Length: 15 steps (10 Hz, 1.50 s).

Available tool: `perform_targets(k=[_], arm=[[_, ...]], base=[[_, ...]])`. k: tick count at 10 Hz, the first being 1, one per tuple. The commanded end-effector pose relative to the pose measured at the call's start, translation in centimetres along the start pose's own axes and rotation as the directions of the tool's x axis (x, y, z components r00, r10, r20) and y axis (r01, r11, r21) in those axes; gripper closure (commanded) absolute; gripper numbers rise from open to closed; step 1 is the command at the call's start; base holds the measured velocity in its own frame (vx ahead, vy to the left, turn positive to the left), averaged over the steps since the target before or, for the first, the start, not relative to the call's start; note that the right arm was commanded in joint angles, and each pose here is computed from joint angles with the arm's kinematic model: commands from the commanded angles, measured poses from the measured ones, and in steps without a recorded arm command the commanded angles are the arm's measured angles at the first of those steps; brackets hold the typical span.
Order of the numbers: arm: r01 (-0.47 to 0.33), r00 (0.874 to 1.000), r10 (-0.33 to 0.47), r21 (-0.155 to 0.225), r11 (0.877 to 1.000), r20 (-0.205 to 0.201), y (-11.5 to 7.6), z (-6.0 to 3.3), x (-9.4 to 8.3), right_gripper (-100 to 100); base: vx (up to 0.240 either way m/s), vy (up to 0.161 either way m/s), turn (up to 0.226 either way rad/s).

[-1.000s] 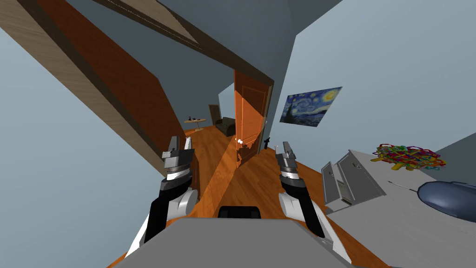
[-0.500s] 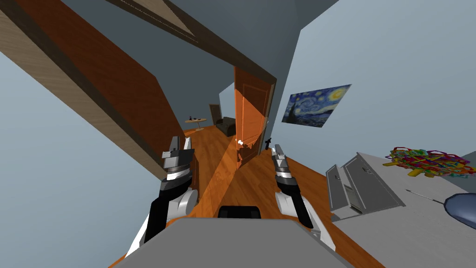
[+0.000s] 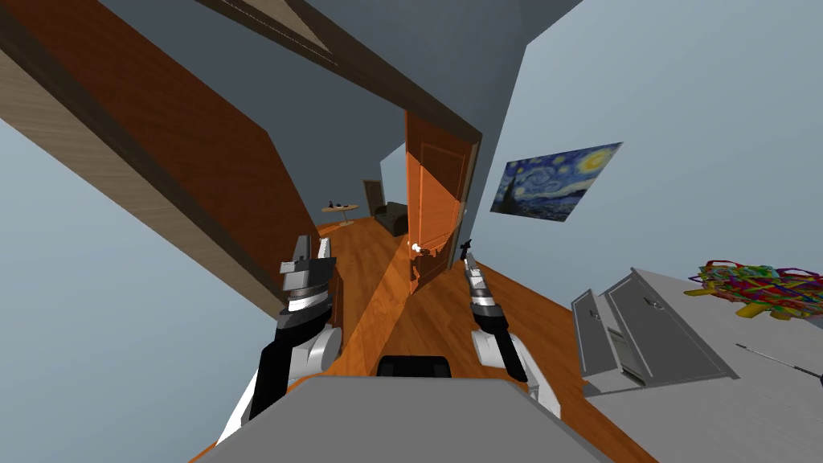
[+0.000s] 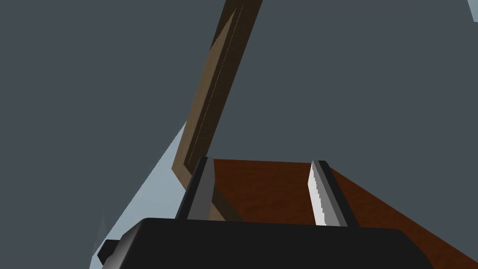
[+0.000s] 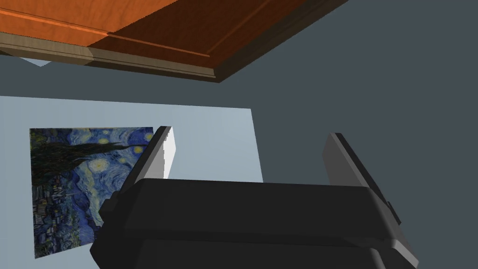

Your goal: Push the door open

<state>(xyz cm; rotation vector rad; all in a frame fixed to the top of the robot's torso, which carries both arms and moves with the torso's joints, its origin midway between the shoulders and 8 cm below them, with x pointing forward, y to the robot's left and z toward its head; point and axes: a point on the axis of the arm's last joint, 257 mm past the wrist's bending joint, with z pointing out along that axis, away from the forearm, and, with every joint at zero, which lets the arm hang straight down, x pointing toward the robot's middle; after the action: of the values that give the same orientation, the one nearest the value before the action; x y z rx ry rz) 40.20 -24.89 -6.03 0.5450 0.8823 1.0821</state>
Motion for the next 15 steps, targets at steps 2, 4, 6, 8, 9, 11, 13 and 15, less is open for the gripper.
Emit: perform_targets(k=[2,4,6,8,9,11,13,15], arm=[[0.078,0.996,-0.078,0.011,0.997,-0.04,-1.9,-0.15,1.7,-100],[0.108,0.992,-0.106,0.029,0.994,-0.063,-3.4,-0.55,2.7,-100],[0.17,0.981,-0.166,0.032,0.985,-0.1,-4.9,-0.82,4.1,-100],[0.202,0.973,-0.196,0.039,0.979,-0.123,-6.0,-1.15,5.0,-100],[0.234,0.964,-0.228,0.029,0.972,-0.137,-6.3,-1.11,5.6,-100],[0.265,0.952,-0.256,0.039,0.963,-0.166,-7.7,-1.66,6.6,-100],[0.297,0.94,-0.284,0.041,0.954,-0.191,-8.8,-2.08,7.5,-100],[0.329,0.925,-0.313,0.039,0.944,-0.214,-9.7,-2.44,8.4,-100]], base=[[0.086,-0.019,0.04],[0.093,-0.036,0.033],[0.065,-0.017,0.034],[0.054,-0.016,0.019],[0.077,-0.023,0.049],[0.055,-0.018,0.022],[0.049,-0.012,0.023],[0.062,-0.026,0.034]])
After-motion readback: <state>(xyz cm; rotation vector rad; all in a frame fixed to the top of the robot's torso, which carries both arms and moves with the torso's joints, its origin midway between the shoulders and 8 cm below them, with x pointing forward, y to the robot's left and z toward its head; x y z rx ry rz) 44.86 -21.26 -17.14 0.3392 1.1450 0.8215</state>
